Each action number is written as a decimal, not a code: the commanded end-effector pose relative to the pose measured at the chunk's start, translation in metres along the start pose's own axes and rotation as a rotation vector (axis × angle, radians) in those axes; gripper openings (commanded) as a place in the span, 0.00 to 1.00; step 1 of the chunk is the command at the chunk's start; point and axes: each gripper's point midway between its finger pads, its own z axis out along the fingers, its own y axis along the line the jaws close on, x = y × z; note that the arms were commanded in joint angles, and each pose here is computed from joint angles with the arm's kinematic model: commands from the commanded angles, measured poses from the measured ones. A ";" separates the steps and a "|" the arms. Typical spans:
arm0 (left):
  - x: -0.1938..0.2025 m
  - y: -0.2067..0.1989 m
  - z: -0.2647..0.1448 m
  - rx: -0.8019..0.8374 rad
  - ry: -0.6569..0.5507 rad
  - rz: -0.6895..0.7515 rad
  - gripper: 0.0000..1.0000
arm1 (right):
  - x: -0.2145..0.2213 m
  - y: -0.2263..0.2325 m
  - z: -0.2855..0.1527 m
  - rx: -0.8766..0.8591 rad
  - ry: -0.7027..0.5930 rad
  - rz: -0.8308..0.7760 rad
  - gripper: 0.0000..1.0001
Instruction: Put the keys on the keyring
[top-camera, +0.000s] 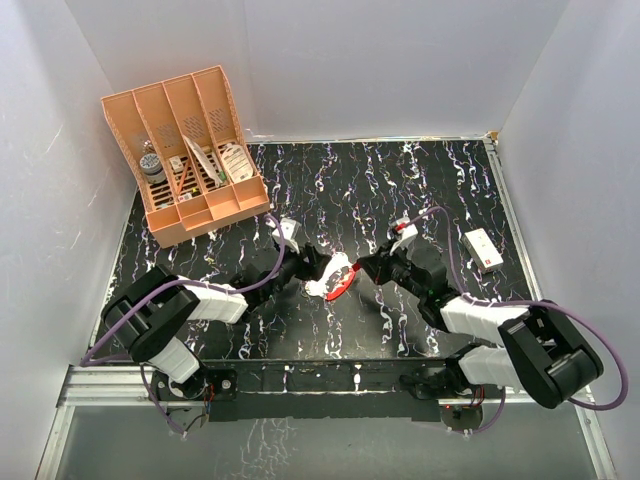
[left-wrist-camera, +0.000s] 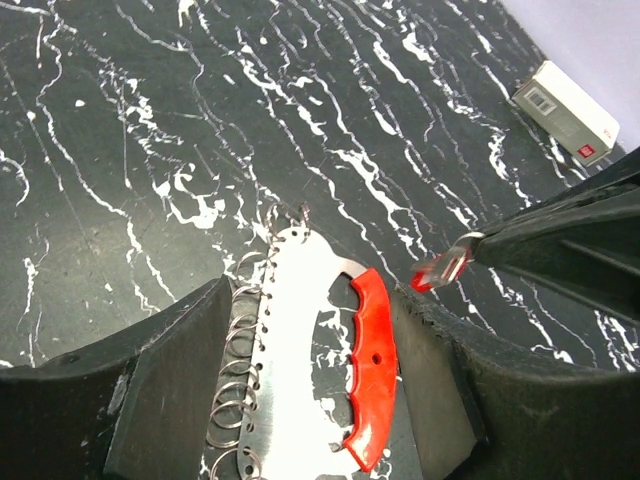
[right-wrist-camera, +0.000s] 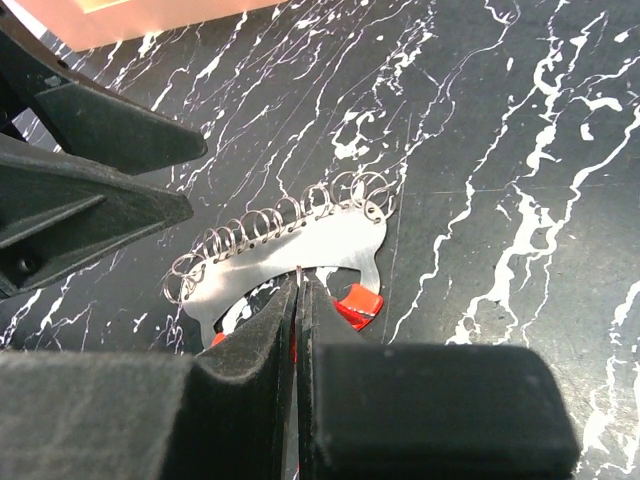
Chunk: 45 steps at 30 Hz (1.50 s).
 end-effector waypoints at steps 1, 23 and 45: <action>-0.031 -0.025 0.002 0.109 -0.099 -0.014 0.64 | -0.037 0.024 0.009 -0.112 -0.098 -0.044 0.00; -0.060 -0.054 -0.018 0.273 -0.261 0.155 0.68 | -0.092 0.068 0.030 -0.291 -0.159 -0.031 0.00; -0.064 -0.050 -0.008 0.230 -0.313 0.176 0.59 | -0.087 0.091 0.025 -0.342 -0.155 -0.010 0.00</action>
